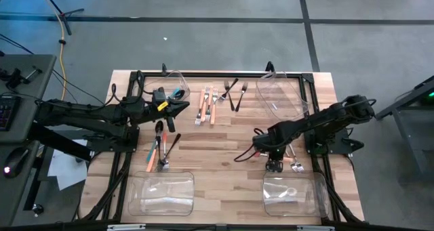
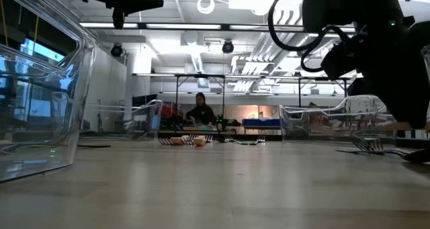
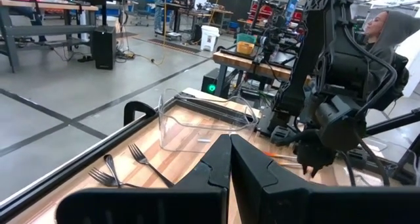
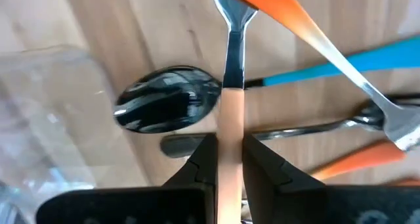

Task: Sort silverware by color (type)
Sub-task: Put the light orange fork into the bottom left transparent bin

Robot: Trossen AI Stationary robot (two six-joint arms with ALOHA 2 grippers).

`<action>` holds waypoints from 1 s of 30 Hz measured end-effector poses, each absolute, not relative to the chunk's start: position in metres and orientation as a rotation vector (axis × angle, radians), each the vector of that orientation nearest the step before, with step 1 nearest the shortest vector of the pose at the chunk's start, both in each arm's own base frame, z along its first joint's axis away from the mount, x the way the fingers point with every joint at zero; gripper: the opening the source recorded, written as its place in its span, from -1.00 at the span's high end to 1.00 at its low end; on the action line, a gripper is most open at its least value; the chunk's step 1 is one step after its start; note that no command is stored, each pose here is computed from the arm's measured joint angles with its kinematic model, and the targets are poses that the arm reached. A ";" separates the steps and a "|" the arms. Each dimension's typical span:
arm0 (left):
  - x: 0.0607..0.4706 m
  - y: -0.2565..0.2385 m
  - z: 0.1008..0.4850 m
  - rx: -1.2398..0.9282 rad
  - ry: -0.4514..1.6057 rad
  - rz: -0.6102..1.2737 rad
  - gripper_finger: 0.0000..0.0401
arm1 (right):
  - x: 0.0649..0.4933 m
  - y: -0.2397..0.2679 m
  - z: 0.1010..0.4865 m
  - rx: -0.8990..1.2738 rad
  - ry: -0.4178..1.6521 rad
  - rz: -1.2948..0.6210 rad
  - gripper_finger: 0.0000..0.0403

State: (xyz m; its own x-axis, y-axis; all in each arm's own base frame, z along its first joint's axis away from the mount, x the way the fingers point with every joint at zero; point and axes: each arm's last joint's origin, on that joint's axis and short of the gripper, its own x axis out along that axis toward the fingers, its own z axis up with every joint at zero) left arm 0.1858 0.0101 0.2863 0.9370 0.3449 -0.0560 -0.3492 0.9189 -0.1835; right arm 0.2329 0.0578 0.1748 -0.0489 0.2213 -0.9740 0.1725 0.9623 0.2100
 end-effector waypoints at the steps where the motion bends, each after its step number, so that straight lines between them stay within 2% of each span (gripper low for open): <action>1: 0.186 0.010 0.286 -0.193 0.023 0.357 1.00 | 0.233 0.058 0.176 0.312 1.626 0.060 0.86; 8: 0.186 0.010 0.286 -0.192 0.024 0.357 1.00 | 0.234 0.062 0.178 0.339 1.630 0.202 0.86; 18: 0.186 0.010 0.286 -0.166 0.031 0.356 1.00 | 0.237 0.062 0.181 0.285 1.599 0.274 0.86; 26: 0.185 0.009 0.287 -0.169 0.029 0.306 1.00 | 0.264 0.063 0.223 0.199 1.417 0.371 0.86; 30: 0.183 0.008 0.291 -0.175 -0.001 0.265 1.00 | 0.282 0.052 0.247 0.161 1.269 0.344 0.86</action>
